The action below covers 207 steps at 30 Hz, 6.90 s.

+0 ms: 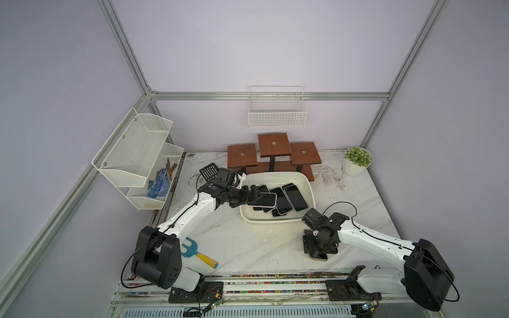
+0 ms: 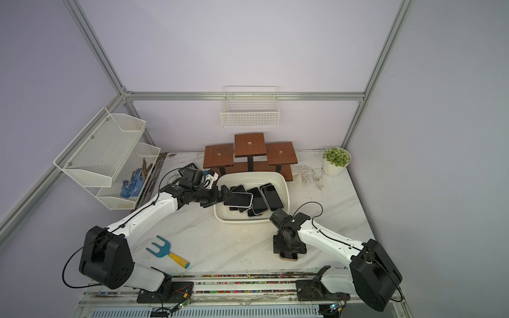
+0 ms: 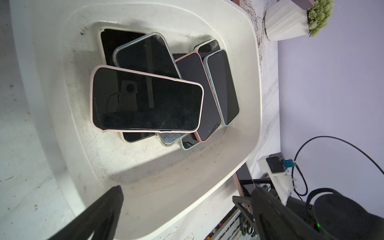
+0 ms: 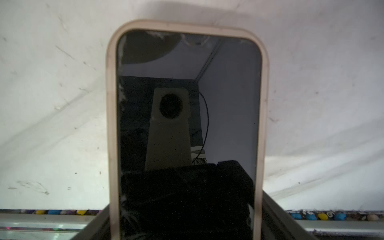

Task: Take the phone out of the storage box
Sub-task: Place the phone at the center of the board, then pick up the phone from the storage box.

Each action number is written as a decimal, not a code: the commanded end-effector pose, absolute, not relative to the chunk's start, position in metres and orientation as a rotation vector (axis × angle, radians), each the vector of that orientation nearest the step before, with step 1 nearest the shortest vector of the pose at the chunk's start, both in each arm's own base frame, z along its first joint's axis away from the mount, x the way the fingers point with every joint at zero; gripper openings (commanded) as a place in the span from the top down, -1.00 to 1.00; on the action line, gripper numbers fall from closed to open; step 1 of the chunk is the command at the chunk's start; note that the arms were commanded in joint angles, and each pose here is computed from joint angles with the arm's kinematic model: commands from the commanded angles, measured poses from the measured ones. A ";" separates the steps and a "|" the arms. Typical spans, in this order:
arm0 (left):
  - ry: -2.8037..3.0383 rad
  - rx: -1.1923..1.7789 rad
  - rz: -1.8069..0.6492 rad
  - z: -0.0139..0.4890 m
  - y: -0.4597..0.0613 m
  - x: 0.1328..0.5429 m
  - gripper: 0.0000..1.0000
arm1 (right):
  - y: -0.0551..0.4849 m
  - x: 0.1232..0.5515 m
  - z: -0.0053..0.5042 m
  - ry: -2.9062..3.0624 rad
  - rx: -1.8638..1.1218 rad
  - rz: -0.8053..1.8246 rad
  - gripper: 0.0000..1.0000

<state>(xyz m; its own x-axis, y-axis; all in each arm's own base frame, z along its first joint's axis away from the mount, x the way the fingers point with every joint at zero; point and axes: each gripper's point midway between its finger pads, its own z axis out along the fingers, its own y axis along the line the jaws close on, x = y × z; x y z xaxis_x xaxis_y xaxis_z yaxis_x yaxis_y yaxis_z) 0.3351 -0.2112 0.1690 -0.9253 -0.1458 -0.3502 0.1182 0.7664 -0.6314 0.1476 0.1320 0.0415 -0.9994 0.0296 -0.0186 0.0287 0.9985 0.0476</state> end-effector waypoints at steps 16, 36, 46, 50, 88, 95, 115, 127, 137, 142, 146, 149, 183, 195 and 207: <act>2.565 -0.019 -0.954 0.166 -0.207 0.324 -1.00 | 0.190 0.203 0.009 3.023 -0.115 -0.053 -0.57; 2.557 -0.002 -0.940 0.166 -0.212 0.339 -1.00 | 0.189 0.214 0.105 2.870 -0.149 0.054 -1.00; 2.541 -0.004 -0.860 0.177 -0.200 0.342 -0.99 | 0.254 0.252 0.207 2.515 -0.714 0.321 -0.99; 2.550 -0.041 -0.804 0.177 -0.188 0.338 -1.00 | 0.278 0.274 0.200 2.346 -1.038 0.243 -0.99; 2.518 0.007 -0.716 0.180 -0.150 0.306 -1.00 | 0.329 0.377 0.088 2.028 -1.868 0.074 -0.99; 2.528 0.006 -0.722 0.178 -0.148 0.308 -1.00 | 0.323 0.377 0.062 2.079 -1.906 0.041 -0.99; 2.559 -0.001 -0.742 0.168 -0.151 0.314 -1.00 | 0.331 0.391 0.064 2.070 -1.852 0.033 0.03; 2.554 -0.013 -0.771 0.167 -0.155 0.322 -1.00 | 0.305 0.399 0.102 2.072 -1.738 0.031 0.19; 2.553 -0.016 -0.796 0.162 -0.160 0.328 -1.00 | 0.274 0.387 0.114 2.057 -1.713 0.085 -0.83; 2.558 -0.013 -0.807 0.159 -0.162 0.330 -1.00 | 0.298 0.397 0.120 1.980 -1.719 0.155 -1.00; 2.565 -0.007 -0.804 0.158 -0.161 0.329 -1.00 | 0.313 0.407 0.110 1.983 -1.748 0.168 -1.00; 2.574 -0.006 -0.799 0.155 -0.159 0.326 -1.00 | 0.321 0.410 0.102 1.982 -1.760 0.198 -1.00; 2.617 -0.017 -0.809 0.143 -0.154 0.315 -1.00 | 0.316 0.395 0.060 2.039 -1.913 0.058 0.16; 2.587 -0.054 -0.867 0.145 -0.161 0.327 -1.00 | 0.224 0.406 0.082 2.289 -1.604 -0.096 0.38; 2.573 -0.110 -0.943 0.139 -0.173 0.349 -0.99 | 0.214 0.404 0.127 2.374 -1.071 0.037 0.48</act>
<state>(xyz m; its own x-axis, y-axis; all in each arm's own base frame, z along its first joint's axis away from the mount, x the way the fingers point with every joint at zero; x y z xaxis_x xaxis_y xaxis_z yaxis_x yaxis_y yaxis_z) 0.3323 -0.1662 0.1172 -0.9403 -0.1814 -0.2878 0.0267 0.8039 -0.5941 0.3944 0.2124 0.1006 -0.4793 -0.7962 -0.3693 -0.7986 0.5702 -0.1928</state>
